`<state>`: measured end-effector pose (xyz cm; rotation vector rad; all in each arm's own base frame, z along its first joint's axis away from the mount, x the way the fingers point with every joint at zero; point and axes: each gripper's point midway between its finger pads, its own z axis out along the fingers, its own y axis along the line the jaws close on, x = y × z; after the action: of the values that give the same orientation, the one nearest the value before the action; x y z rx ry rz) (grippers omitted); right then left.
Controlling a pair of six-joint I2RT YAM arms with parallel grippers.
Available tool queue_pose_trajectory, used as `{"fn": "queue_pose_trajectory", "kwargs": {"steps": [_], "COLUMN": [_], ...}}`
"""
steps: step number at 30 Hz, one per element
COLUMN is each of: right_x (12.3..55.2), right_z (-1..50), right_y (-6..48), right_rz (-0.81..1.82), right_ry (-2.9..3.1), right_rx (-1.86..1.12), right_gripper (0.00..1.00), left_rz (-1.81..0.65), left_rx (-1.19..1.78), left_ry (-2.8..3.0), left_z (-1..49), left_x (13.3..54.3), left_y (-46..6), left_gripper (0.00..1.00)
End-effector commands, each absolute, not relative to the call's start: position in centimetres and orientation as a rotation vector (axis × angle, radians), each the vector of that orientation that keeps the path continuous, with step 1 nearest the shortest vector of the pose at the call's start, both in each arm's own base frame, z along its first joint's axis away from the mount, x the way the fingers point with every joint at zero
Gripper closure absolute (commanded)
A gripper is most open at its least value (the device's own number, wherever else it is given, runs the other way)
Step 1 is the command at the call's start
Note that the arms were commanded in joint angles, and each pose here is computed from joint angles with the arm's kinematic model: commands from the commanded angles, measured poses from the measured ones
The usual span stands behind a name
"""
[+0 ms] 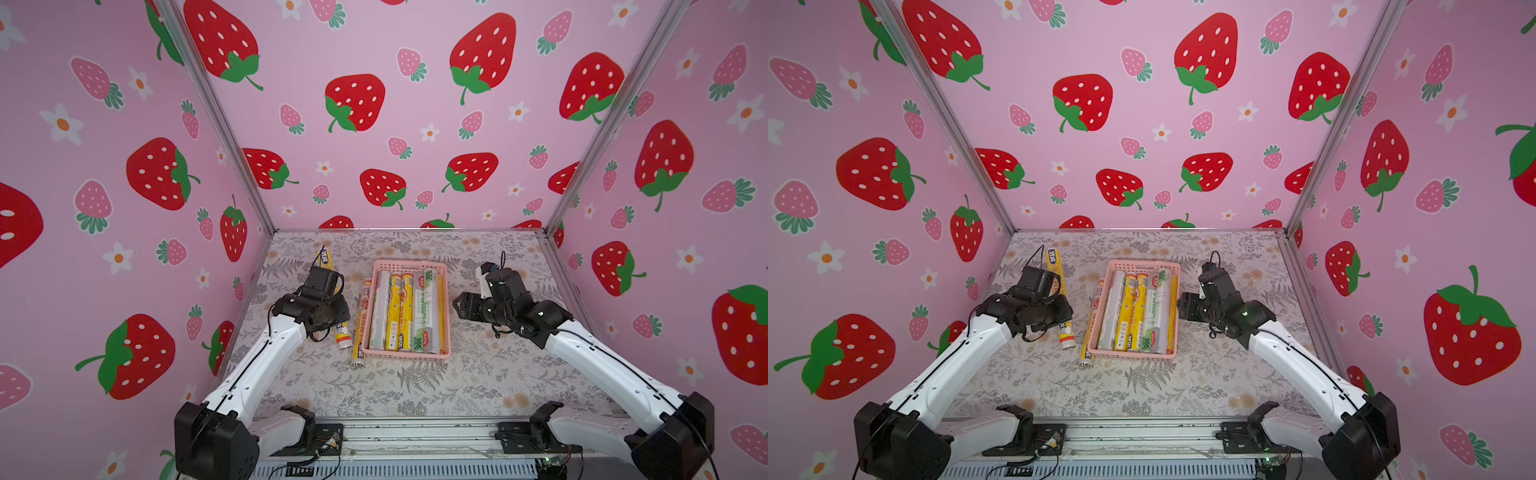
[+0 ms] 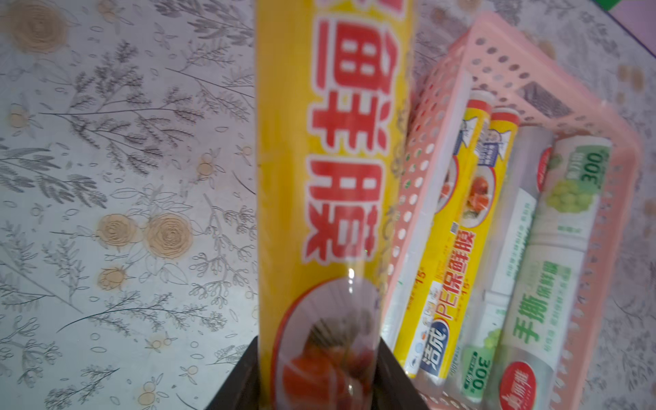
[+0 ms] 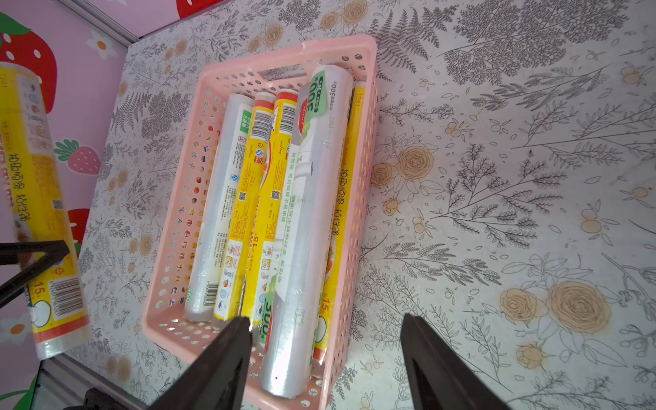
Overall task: Put the plastic wrap into the basket
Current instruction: Pick up the plastic wrap from the center of the board, then place the plastic wrap in the basket.
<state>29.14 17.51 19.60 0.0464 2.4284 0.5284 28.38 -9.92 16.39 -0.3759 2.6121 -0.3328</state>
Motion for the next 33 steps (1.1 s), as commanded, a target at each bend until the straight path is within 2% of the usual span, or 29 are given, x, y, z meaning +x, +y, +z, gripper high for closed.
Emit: {"fn": "queue_pose_trajectory", "kwargs": {"steps": [1,7,16,24,33], "right_x": [29.7,29.5,29.4,30.1,31.0], "right_z": [20.2,20.1,19.5,19.2,18.8], "right_y": [17.5,17.4,17.2,17.5,18.3], "right_rz": [0.521,0.513,0.499,0.489,0.494], "right_ry": [2.417,2.417,2.425,2.427,2.443], "right_rx": [0.056,0.044,0.039,0.034,0.015], "right_gripper": [0.29,0.29,0.29,0.29,0.29], "left_rz": [-0.473,-0.509,-0.501,-0.391,-0.315], "left_rx": [-0.269,-0.103,0.089,0.161,0.206], "left_ry": [2.552,2.569,2.653,2.747,2.800], "left_z": [18.9,18.6,14.8,11.1,9.5], "left_x": [29.3,30.5,32.7,32.7,30.7], "left_y": [-14.1,-20.0,-26.5,-27.1,-26.9], "left_gripper": [0.56,0.56,0.56,0.57,0.54]}}
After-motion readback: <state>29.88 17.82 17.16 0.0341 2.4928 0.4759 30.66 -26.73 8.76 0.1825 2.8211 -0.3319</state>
